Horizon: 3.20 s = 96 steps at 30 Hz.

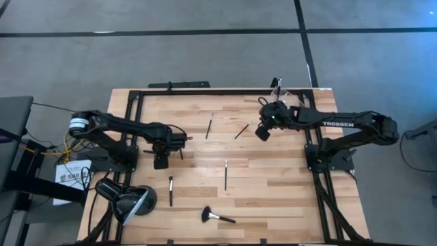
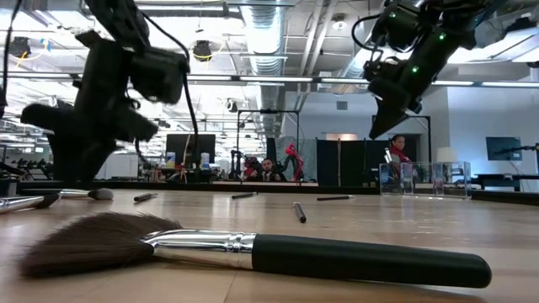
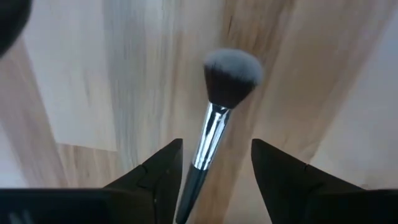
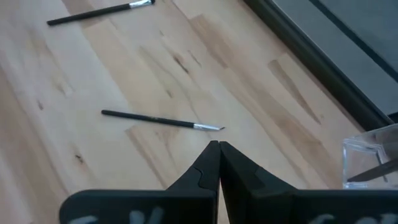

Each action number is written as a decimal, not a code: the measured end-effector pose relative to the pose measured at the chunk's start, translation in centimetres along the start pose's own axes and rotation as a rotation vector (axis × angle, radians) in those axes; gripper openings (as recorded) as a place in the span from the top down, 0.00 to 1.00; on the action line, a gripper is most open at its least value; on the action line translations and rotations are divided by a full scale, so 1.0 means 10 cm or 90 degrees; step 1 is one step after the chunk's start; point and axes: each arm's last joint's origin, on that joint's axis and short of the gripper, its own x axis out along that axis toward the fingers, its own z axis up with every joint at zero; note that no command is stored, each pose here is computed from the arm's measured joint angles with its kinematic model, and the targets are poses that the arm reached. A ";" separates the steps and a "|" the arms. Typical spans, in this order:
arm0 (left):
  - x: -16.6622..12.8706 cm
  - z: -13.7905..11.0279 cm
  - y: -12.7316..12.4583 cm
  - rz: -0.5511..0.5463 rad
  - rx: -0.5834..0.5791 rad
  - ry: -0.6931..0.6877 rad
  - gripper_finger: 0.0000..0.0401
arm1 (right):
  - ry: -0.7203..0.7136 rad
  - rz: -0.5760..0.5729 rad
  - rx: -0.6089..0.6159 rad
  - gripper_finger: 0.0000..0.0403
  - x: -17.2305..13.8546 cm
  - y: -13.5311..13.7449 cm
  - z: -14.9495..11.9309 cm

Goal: Put items in baskets/containers
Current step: Put the black powder brush into the transparent organizer

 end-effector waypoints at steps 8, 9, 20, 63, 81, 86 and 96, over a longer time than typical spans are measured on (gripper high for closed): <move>0.15 0.06 -0.01 0.002 0.004 0.053 0.51 | -0.004 0.025 -0.016 1.00 -0.04 0.14 -0.02; 0.15 0.06 -0.01 0.003 0.002 0.052 0.51 | -0.004 0.027 -0.018 1.00 -0.04 0.15 -0.02; 0.13 0.07 0.00 0.028 -0.007 0.034 0.51 | -0.005 0.032 -0.019 1.00 -0.05 0.18 -0.03; -0.49 -0.03 0.02 -0.049 -0.032 -0.111 0.91 | -0.031 0.053 -0.015 1.00 -0.08 0.27 -0.01; 0.08 0.21 -0.06 -0.052 -0.006 0.013 0.56 | -0.032 0.062 -0.030 1.00 -0.09 0.32 -0.02; 0.15 0.20 -0.07 -0.041 -0.010 -0.010 0.60 | -0.031 0.062 -0.028 1.00 -0.09 0.32 -0.02; 0.21 0.18 -0.07 -0.038 -0.018 -0.015 0.85 | -0.034 0.073 -0.037 1.00 -0.12 0.40 -0.04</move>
